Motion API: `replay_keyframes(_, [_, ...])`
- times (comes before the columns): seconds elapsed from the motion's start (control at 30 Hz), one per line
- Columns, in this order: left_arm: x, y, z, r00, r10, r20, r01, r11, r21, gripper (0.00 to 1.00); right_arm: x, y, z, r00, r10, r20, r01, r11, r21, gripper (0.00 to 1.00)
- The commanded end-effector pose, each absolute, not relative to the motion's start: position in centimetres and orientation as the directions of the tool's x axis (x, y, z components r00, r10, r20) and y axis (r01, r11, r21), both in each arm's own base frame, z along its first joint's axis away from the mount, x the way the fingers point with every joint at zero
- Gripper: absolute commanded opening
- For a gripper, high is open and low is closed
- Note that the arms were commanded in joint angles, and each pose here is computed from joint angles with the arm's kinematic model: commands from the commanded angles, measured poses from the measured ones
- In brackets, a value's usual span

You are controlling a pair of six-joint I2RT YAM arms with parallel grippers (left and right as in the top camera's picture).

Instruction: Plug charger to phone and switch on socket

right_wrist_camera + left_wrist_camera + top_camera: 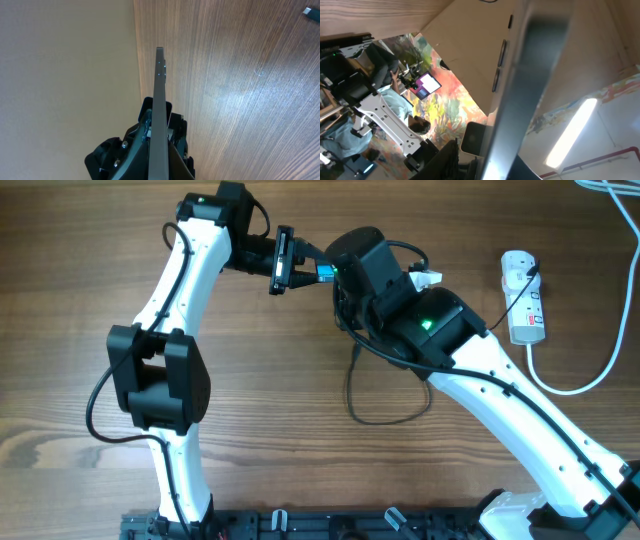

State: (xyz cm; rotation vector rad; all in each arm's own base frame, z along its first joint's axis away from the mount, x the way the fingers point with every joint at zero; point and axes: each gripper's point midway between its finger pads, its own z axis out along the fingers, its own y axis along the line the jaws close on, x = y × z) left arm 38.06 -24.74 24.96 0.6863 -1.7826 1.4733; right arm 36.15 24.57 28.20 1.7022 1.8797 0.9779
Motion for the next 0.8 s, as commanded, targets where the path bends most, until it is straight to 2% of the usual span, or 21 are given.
replay_keyframes(0.0, [37.7,-24.8,27.1,-0.639,0.066,0.767,-0.746,0.190,-0.638,0.26,36.3,24.6,29.7,-0.153,0.973,0.172,0.657,-0.030,0.753,0.05])
replay_keyframes(0.1, [37.7,-24.8,27.1,-0.639,0.066,0.767,-0.746,0.189,-0.638,0.18,36.3,24.8,29.7,-0.157,0.972,0.177,0.657,-0.030,0.753,0.04])
replay_keyframes(0.23, [37.7,-24.8,27.1,-0.638,0.066,0.767,-0.747,0.190,-0.638,0.15,36.3,24.8,29.7,-0.158,0.971,0.177,0.658,-0.030,0.752,0.05])
replay_keyframes(0.33, [37.7,-24.8,27.1,-0.638,0.066,0.767,-0.747,0.190,-0.638,0.04,36.3,24.8,29.7,-0.158,0.971,0.177,0.658,-0.030,0.753,0.06])
replay_keyframes(0.37, [37.7,-24.8,27.1,-0.639,0.066,0.767,-0.746,0.190,-0.638,0.04,36.3,24.8,29.7,-0.159,0.972,0.176,0.658,-0.028,0.752,0.13])
replay_keyframes(0.5, [37.7,-24.8,26.8,-0.641,0.055,0.766,-0.745,0.198,-0.638,0.04,36.1,24.6,29.5,-0.159,0.973,0.166,0.664,-0.019,0.747,0.83])
replay_keyframes(0.53, [37.7,-24.7,26.6,-0.644,0.043,0.764,-0.742,0.207,-0.638,0.04,36.0,24.4,29.3,-0.157,0.975,0.156,0.667,-0.011,0.745,0.94])
replay_keyframes(0.6, [38.1,-24.5,25.6,-0.662,-0.001,0.750,-0.729,0.234,-0.643,0.04,36.0,24.3,29.3,-0.188,0.976,0.109,0.660,0.044,0.750,0.99])
replay_keyframes(0.77, [39.4,-22.6,23.2,-0.715,-0.125,0.688,-0.689,0.296,-0.662,0.04,35.9,23.3,28.7,-0.309,0.948,-0.073,0.627,0.261,0.734,1.00])
